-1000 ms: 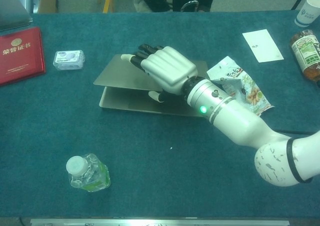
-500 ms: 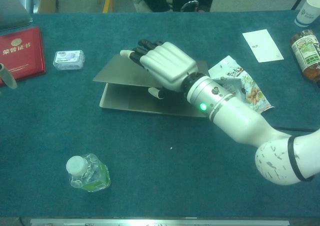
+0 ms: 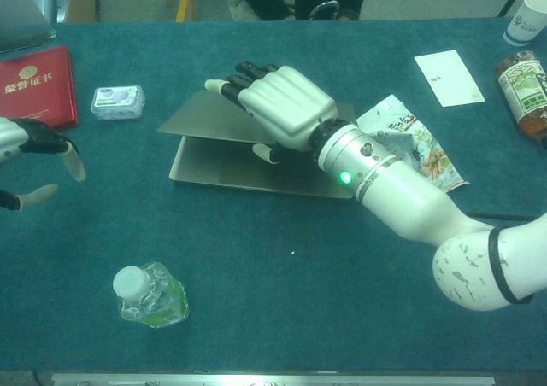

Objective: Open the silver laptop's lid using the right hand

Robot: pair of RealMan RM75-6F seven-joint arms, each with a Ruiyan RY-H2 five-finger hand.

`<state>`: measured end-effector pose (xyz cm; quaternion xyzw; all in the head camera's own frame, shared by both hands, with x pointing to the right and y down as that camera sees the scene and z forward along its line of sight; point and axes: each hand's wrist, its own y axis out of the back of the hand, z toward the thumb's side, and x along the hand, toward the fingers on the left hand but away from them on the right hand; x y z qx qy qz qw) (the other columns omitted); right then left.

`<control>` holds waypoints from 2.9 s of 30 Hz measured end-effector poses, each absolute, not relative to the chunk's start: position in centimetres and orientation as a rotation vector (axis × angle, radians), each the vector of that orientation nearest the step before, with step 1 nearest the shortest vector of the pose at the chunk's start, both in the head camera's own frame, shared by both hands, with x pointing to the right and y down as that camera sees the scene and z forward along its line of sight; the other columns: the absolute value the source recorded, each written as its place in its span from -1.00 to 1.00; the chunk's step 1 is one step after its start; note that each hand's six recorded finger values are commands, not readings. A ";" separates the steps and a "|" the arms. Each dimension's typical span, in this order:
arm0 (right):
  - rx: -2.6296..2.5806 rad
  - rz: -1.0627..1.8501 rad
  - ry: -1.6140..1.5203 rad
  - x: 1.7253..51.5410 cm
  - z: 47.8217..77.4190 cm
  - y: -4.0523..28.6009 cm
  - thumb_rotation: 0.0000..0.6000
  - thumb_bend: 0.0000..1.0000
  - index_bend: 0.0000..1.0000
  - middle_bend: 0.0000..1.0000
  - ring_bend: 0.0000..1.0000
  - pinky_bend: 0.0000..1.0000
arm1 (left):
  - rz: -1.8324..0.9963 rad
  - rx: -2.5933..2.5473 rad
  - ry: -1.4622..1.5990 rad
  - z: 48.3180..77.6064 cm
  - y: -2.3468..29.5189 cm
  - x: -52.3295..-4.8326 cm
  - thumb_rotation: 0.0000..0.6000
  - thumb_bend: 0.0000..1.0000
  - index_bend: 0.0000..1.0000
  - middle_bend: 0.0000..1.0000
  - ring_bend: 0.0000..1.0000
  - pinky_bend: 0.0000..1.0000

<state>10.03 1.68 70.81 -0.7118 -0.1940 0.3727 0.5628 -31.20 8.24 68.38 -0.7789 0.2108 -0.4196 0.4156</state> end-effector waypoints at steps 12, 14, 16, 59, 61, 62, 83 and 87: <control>-1.662 0.873 -0.465 10.0 70.4 1.4 1.00 -0.43 -0.80 -0.67 -0.94 -0.62 | -0.983 -2.026 0.451 70.5 7.8 -27.9 1.00 -0.17 -0.27 -0.39 -0.42 -0.56; -1.662 0.874 -0.466 10.0 70.4 1.4 1.00 -0.42 -0.80 -0.67 -0.94 -0.62 | -0.976 -2.035 0.440 70.8 7.7 -27.5 1.00 -0.17 -0.28 -0.40 -0.42 -0.56; -1.659 0.874 -0.467 10.0 70.3 1.4 1.00 -0.43 -0.80 -0.67 -0.94 -0.62 | -0.969 -2.041 0.430 71.0 7.6 -27.1 1.00 -0.17 -0.28 -0.40 -0.43 -0.56; -1.646 0.888 -0.486 9.9 70.2 0.6 1.00 -0.43 -0.80 -0.67 -0.94 -0.62 | -0.955 -2.080 0.260 76.1 5.9 -21.6 1.00 -0.17 -0.61 -0.81 -0.78 -0.63; -1.643 0.888 -0.488 9.9 70.2 0.5 1.00 -0.43 -0.80 -0.67 -0.94 -0.62 | -0.962 -2.080 0.252 76.3 5.9 -21.5 1.00 -0.17 -0.62 -0.81 -0.78 -0.63; -1.644 0.889 -0.489 10.0 70.2 0.5 1.00 -0.43 -0.80 -0.67 -0.94 -0.62 | -0.970 -2.078 0.243 76.5 5.9 -21.4 1.00 -0.17 -0.62 -0.81 -0.78 -0.63; -1.632 0.897 -0.543 10.9 69.4 -0.7 1.00 -0.43 -0.80 -0.67 -0.94 -0.62 | -1.037 -2.085 0.167 77.4 6.5 -21.3 1.00 -0.17 -0.62 -0.79 -0.78 -0.63; -1.628 0.898 -0.558 11.2 69.2 -1.0 1.00 -0.43 -0.80 -0.67 -0.94 -0.62 | -1.040 -2.086 0.160 77.5 6.6 -21.3 1.00 -0.17 -0.61 -0.79 -0.78 -0.63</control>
